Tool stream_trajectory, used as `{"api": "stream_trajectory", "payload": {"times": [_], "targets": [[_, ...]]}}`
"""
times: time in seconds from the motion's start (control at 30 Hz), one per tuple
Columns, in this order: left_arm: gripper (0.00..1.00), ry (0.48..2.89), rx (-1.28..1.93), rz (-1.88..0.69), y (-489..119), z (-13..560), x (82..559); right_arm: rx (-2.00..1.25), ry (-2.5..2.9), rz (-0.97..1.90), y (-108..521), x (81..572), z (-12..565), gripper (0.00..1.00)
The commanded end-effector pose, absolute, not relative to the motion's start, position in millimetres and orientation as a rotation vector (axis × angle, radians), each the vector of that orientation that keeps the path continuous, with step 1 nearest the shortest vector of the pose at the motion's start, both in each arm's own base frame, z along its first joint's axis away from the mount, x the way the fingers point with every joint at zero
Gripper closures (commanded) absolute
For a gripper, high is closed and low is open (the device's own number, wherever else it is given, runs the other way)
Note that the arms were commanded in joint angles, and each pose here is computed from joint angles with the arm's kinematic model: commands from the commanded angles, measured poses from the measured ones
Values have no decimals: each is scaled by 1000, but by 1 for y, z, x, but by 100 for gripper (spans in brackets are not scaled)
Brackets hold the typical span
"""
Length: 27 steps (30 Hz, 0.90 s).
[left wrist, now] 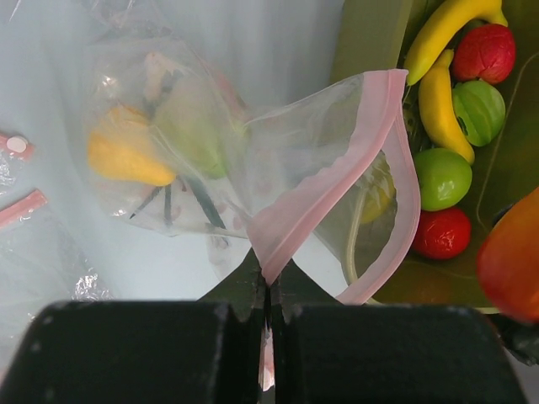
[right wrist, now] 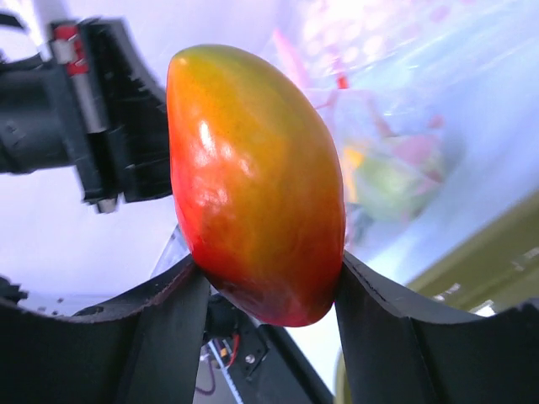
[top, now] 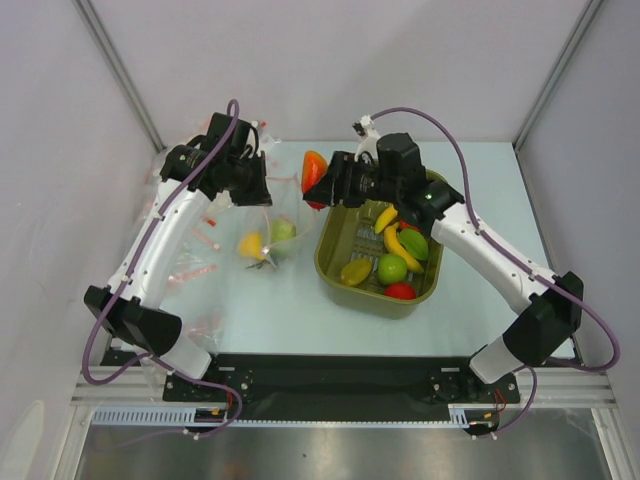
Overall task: Place the food in the zip-top bag and seal the zipper
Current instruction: Place the fake fruit in the zipper food storage bag.
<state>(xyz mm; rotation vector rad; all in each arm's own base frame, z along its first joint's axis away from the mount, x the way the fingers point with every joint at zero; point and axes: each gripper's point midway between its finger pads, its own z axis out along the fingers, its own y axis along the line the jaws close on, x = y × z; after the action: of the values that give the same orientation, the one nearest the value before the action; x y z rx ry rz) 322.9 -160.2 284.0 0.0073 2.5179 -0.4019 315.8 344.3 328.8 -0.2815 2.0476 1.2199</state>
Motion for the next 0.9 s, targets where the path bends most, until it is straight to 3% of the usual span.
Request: {"api": "stream_trajectory", "payload": {"times": [0.0, 0.17, 0.37, 0.47, 0.5, 0.67, 0.87], "targets": [[98, 2408, -6, -483, -166, 313, 327, -368, 2016, 1311, 366, 302, 344, 57], [98, 2399, -28, -501, -168, 316, 328, -450, 2031, 1330, 388, 292, 337, 58], [99, 2388, -39, -512, -170, 323, 330, -467, 2087, 1294, 397, 295, 318, 53], [100, 2398, -40, -521, -170, 320, 328, -486, 2092, 1284, 400, 297, 318, 36], [100, 2397, -38, -524, -170, 320, 326, -497, 2091, 1283, 401, 296, 320, 26], [100, 2402, -37, -528, -170, 318, 325, -503, 2083, 1238, 397, 299, 321, 2], [100, 2414, -45, -512, -168, 315, 325, -471, 2021, 1119, 376, 308, 335, 0]]}}
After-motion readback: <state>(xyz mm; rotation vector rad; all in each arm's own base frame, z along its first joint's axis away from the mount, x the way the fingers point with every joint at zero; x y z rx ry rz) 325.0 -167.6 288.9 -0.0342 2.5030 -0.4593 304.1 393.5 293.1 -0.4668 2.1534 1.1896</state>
